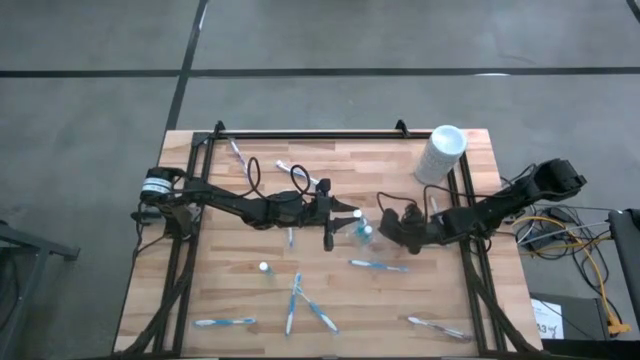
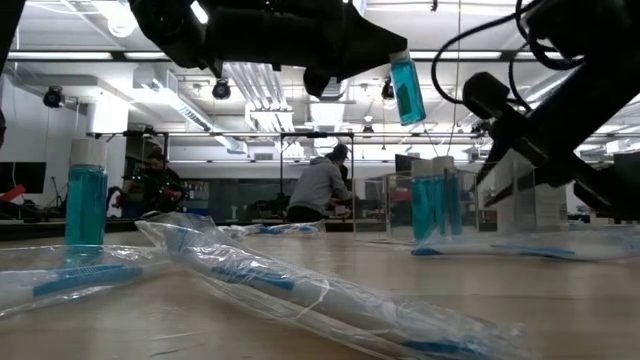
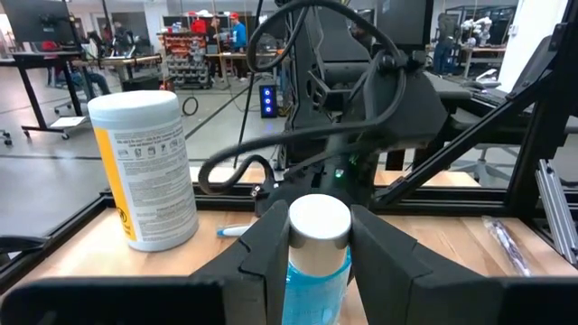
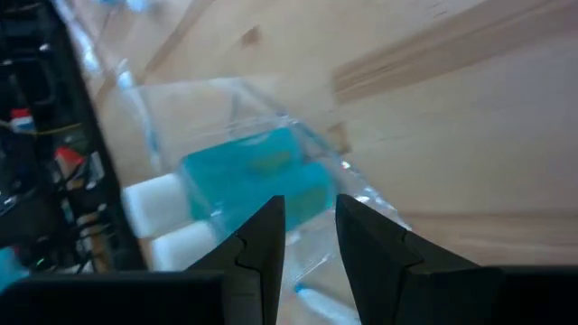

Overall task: Pick & Place toothbrushing station
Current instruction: Put the blue mouthwash into the middle section of the transparent organizer

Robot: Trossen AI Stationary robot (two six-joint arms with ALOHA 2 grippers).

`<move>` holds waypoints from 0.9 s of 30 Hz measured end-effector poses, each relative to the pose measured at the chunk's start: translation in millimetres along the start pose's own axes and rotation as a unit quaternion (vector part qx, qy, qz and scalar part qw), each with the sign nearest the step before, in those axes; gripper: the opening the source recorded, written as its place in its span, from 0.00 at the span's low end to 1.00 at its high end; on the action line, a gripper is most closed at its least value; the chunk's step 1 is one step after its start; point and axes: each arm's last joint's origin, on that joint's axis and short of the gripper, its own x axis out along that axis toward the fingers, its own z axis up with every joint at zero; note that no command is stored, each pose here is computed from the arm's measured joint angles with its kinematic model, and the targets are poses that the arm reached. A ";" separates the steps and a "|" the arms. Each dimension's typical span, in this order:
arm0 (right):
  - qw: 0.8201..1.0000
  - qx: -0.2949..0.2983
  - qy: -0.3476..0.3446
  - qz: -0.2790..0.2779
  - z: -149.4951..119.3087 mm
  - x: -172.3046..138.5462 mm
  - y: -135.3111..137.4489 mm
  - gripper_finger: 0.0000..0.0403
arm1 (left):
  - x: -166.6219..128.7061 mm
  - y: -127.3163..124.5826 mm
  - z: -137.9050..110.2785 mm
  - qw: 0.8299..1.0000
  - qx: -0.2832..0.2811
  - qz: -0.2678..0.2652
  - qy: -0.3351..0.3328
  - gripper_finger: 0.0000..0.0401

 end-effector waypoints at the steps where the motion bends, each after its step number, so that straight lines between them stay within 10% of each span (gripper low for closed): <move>1: 1.000 -0.001 0.004 0.006 -1.0 -0.1 1.7 0.24 | 0.0 0.0 0.0 1.000 0.000 0.000 0.000 0.26; 27: 0.995 0.002 0.050 0.086 -20.8 25.2 10.4 0.24 | -0.2 0.0 -0.1 1.000 0.000 0.000 0.001 0.26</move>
